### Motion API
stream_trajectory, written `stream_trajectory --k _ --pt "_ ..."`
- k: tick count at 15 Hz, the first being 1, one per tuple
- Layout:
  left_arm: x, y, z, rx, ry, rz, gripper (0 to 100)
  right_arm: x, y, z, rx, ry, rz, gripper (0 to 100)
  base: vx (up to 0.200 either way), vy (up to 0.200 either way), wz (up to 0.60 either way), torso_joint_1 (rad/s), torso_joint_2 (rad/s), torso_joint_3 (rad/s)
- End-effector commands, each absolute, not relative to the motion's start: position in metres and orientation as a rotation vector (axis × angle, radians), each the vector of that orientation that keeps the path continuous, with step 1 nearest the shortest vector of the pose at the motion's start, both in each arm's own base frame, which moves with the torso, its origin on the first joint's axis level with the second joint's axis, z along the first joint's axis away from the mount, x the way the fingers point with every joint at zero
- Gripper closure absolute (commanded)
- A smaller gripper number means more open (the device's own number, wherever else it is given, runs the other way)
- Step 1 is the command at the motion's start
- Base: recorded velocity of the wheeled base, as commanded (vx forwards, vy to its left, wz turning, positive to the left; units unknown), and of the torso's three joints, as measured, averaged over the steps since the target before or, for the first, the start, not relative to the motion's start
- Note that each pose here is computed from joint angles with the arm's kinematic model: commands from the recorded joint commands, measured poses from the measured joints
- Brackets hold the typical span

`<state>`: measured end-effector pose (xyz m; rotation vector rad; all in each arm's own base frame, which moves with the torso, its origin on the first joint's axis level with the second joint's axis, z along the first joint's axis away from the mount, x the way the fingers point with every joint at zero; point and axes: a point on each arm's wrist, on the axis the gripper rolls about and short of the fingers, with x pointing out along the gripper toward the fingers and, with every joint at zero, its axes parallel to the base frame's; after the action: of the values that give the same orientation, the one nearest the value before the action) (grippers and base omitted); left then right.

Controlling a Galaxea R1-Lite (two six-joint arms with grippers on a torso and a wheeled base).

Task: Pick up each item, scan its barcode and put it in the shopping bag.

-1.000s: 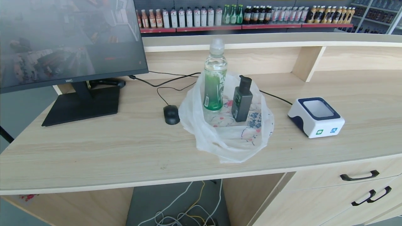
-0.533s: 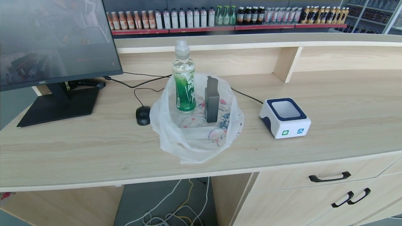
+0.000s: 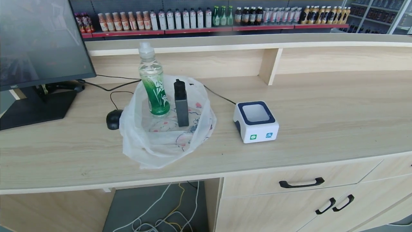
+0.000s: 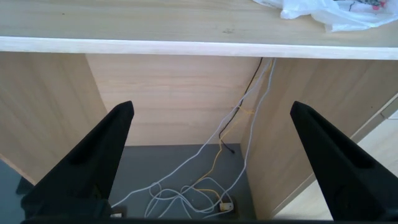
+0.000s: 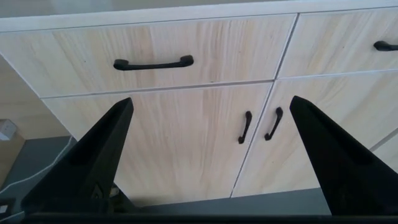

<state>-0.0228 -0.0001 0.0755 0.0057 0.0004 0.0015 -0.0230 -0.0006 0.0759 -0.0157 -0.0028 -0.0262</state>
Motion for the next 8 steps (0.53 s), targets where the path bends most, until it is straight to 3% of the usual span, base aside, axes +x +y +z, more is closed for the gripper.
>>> stream_trajectory --k 1,6,8 --pt "-0.0228 -0.0001 0.0755 0.006 0.0 0.002 0 -0.0229 -0.0006 0.0759 -0.018 -0.001 -0.026 0 0.0 -0.2 0.0 0.012 -0.01 -0.002" --pt "-0.0228 -0.0001 0.0755 0.006 0.0 0.002 0 -0.0229 -0.0006 0.0759 -0.025 -0.001 -0.026 0 0.0 -0.2 0.0 0.003 0.0 0.006" --pt "-0.0228 -0.0001 0.0755 0.006 0.0 0.002 0 -0.0229 -0.0006 0.0759 -0.026 -0.001 -0.025 0 0.0 0.0 0.0 0.0 0.0 0.0"
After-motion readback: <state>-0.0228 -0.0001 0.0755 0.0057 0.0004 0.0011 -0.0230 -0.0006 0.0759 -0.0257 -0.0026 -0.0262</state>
